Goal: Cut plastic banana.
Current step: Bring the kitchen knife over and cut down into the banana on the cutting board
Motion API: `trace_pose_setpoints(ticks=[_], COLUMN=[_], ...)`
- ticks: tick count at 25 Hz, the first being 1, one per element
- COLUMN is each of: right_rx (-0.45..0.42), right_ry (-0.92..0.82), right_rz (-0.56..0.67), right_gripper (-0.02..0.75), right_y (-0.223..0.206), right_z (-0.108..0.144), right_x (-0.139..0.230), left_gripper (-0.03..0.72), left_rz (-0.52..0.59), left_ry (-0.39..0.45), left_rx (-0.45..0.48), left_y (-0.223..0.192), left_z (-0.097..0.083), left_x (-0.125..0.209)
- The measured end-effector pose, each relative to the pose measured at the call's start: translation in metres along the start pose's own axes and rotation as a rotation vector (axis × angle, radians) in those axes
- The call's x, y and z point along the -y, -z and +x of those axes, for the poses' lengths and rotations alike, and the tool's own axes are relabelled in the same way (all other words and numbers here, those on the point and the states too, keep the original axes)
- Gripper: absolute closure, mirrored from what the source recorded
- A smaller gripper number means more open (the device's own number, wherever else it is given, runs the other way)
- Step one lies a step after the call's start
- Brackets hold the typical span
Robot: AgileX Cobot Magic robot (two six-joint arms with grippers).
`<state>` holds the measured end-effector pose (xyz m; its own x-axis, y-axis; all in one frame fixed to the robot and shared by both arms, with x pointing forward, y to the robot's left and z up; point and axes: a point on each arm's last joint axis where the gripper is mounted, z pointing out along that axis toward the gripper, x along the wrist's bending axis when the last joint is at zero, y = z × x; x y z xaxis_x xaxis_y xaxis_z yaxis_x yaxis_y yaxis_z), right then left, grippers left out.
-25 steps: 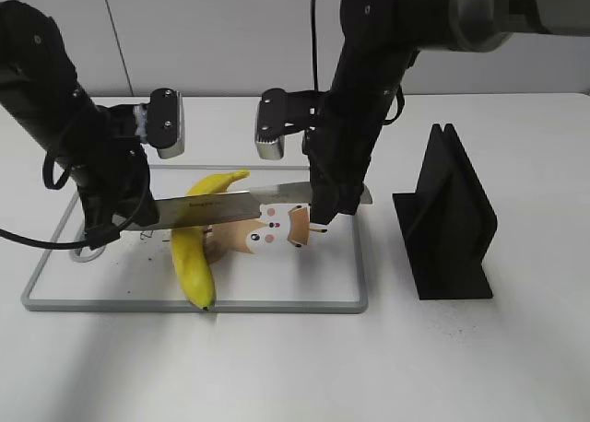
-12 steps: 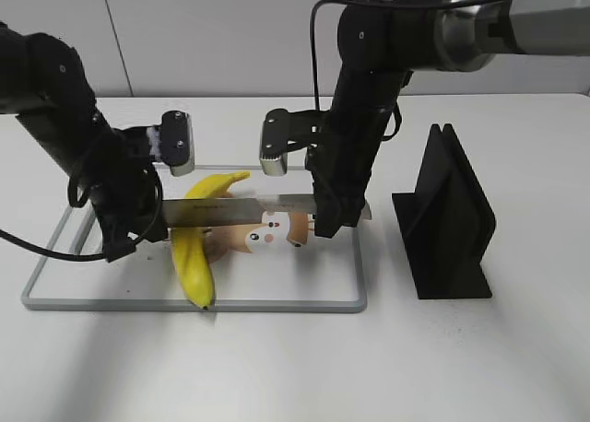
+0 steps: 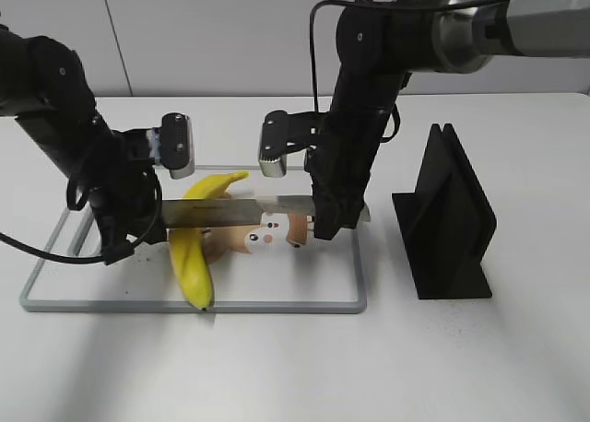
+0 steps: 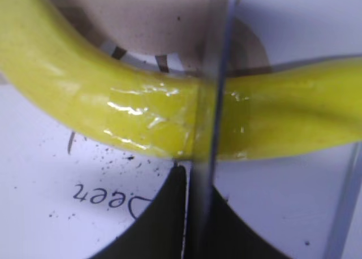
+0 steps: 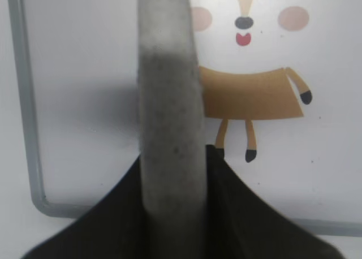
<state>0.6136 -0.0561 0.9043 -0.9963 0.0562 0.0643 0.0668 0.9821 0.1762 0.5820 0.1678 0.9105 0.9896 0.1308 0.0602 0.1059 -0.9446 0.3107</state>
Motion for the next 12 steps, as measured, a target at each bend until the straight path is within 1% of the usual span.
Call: trace_pose_setpoints(ticks=[3,5,6,8,10,12], right_rx=[-0.002,-0.013,-0.017,-0.014,-0.003,0.008], right_ry=[-0.001,-0.001,-0.003,-0.007,-0.012,-0.018], right_rz=[-0.007,-0.006,-0.006,-0.009,-0.017,-0.025], right_gripper=[0.538,0.538,0.538,0.543,0.547,0.549], right_y=[0.003,0.004,0.005,0.008,0.011,0.017], right_z=[0.001,0.003,0.004,0.003,0.002,-0.001], right_x=[-0.001,-0.002,-0.002,-0.003,-0.005,-0.008], left_gripper=[0.704,0.669,0.626,0.507,0.358,0.254], left_rz=[0.001,-0.006,-0.011,-0.027,-0.037,-0.043], left_ry=[0.002,0.015,0.020,0.029,0.035,0.036], left_rx=[0.008,0.009,0.004,-0.010,-0.022,-0.034], left_y=[0.004,0.008,0.011,0.019,0.024,0.028], left_z=[-0.004,-0.006,-0.006,-0.007,-0.007,-0.007], left_x=[0.000,-0.001,-0.002,-0.005,-0.006,-0.008])
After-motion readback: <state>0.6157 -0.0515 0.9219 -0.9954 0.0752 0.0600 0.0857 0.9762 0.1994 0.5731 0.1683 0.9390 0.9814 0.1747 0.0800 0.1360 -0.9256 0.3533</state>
